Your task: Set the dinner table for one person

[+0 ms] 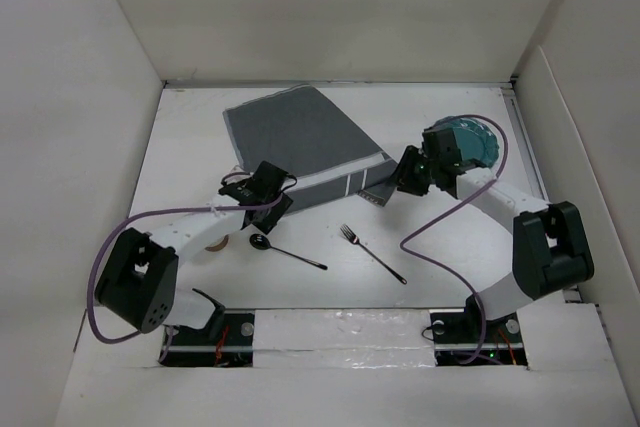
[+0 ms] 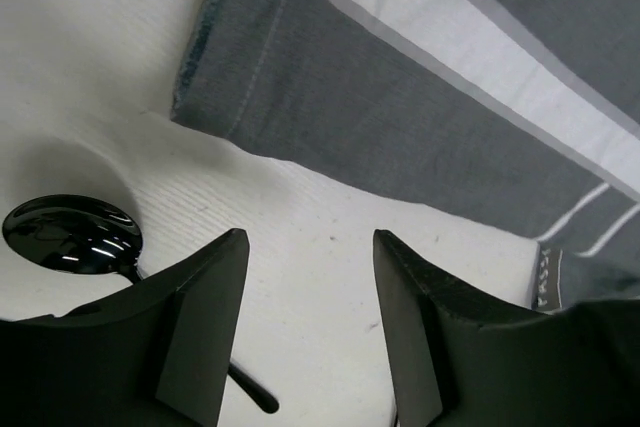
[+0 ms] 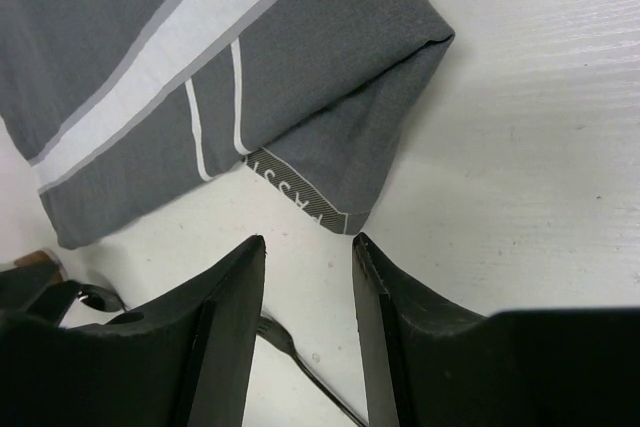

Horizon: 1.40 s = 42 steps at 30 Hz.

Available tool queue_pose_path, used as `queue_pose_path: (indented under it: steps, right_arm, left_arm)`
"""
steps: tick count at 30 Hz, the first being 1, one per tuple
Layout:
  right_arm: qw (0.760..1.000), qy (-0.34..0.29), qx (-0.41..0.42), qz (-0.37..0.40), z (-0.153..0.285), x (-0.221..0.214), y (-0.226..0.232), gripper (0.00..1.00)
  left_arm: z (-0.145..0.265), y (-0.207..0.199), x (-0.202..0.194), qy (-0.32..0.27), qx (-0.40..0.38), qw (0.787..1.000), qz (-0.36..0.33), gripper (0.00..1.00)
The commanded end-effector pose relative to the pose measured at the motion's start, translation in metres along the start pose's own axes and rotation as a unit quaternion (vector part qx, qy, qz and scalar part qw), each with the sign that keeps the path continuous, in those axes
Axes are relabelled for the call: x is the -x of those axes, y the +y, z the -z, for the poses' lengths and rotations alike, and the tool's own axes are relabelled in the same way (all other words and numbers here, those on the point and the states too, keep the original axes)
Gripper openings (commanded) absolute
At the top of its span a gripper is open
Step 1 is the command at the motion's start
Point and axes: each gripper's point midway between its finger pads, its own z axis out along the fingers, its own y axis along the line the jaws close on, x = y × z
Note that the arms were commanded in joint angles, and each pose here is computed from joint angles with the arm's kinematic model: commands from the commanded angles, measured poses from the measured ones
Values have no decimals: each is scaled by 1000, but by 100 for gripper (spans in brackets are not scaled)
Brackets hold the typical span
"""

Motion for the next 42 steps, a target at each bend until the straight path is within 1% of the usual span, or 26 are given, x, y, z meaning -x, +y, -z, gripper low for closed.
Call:
queue_pose_path:
  steps: [1, 6, 10, 14, 18, 23, 26, 31, 34, 35, 37, 38, 39, 40, 42]
  right_arm:
    - [1000, -12, 21, 14, 12, 6, 9, 46]
    - [999, -14, 31, 15, 16, 5, 12, 45]
    - [999, -12, 43, 14, 16, 6, 15, 45]
    - [999, -8, 49, 16, 17, 5, 17, 45]
    - [999, -6, 51, 19, 19, 4, 17, 45]
    - [999, -8, 47, 16, 20, 5, 13, 45]
    - [999, -6, 47, 12, 22, 5, 11, 45]
    - [999, -7, 41, 2, 26, 0, -1, 44]
    - [999, 6, 40, -5, 20, -11, -8, 43]
    - [999, 6, 40, -11, 19, -10, -10, 42]
    - [999, 13, 36, -16, 14, -15, -15, 42]
    - [999, 14, 36, -17, 12, -16, -16, 41]
    - [999, 19, 32, -19, 9, -19, -19, 41]
    - [999, 24, 30, -19, 5, -22, -22, 41]
    - [999, 24, 31, -21, 2, -23, -23, 42]
  left_arm:
    - [1, 5, 14, -34, 27, 997, 59, 49]
    - [0, 16, 16, -48, 36, 994, 91, 47]
    - [-12, 26, 10, -43, 60, 992, 105, 46]
    - [-23, 32, 8, -47, 87, 990, 105, 46]
    - [-27, 34, 14, -66, 95, 988, 105, 45]
    - [-37, 38, 13, -57, 107, 987, 103, 45]
    - [-37, 39, 18, -70, 113, 986, 97, 46]
    - [-35, 27, 25, -80, 94, 987, 99, 46]
    - [-39, 27, 22, -75, 97, 988, 98, 46]
    - [-41, 28, 21, -74, 102, 987, 97, 42]
    - [-41, 28, 22, -76, 102, 987, 93, 38]
    - [-41, 28, 24, -82, 101, 987, 92, 28]
    - [-41, 25, 29, -86, 94, 988, 88, 22]
    - [-39, 22, 30, -88, 85, 989, 83, 14]
    - [-39, 19, 35, -91, 78, 989, 84, 8]
